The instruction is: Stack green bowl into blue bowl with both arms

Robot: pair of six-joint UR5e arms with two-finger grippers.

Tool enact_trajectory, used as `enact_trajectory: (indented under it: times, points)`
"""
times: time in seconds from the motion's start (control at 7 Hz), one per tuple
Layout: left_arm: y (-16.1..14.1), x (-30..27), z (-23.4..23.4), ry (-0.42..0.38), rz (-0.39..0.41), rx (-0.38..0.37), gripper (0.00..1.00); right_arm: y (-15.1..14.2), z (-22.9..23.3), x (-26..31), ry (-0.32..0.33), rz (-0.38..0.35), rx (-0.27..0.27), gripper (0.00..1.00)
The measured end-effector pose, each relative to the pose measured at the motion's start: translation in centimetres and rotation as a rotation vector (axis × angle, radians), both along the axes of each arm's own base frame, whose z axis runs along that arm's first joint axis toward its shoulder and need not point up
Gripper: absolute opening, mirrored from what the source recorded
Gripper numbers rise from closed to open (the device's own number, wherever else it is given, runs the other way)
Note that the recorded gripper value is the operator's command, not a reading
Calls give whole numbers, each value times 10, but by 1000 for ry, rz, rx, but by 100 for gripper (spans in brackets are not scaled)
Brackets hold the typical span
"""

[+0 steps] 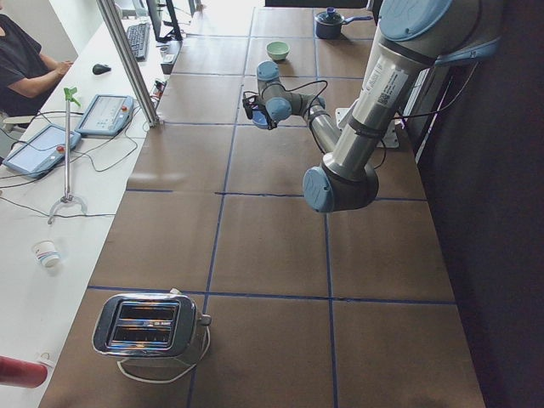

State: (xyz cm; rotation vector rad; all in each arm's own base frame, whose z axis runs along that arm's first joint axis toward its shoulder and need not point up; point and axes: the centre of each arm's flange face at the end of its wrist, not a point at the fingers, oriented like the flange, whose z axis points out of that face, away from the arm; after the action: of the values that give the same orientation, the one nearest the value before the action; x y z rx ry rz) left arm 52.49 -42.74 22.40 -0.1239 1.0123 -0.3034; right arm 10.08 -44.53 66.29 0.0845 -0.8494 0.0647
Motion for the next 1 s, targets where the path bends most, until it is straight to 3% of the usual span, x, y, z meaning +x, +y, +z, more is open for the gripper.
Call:
enact_trajectory:
  times: [0.14,0.43,0.71,1.0]
  points:
    - [15,31,-4,0,-17,35,10,0,0,0,1,0,1,100]
    - [22,55,1,8,-25,61,75,0,0,0,0,0,1,100]
    - [9,43,1,20,-30,58,99,-3,-3,-1,-1,-3,8,100]
    - [-22,-13,2,61,-5,-7,99,-12,-14,-1,-16,-4,23,100]
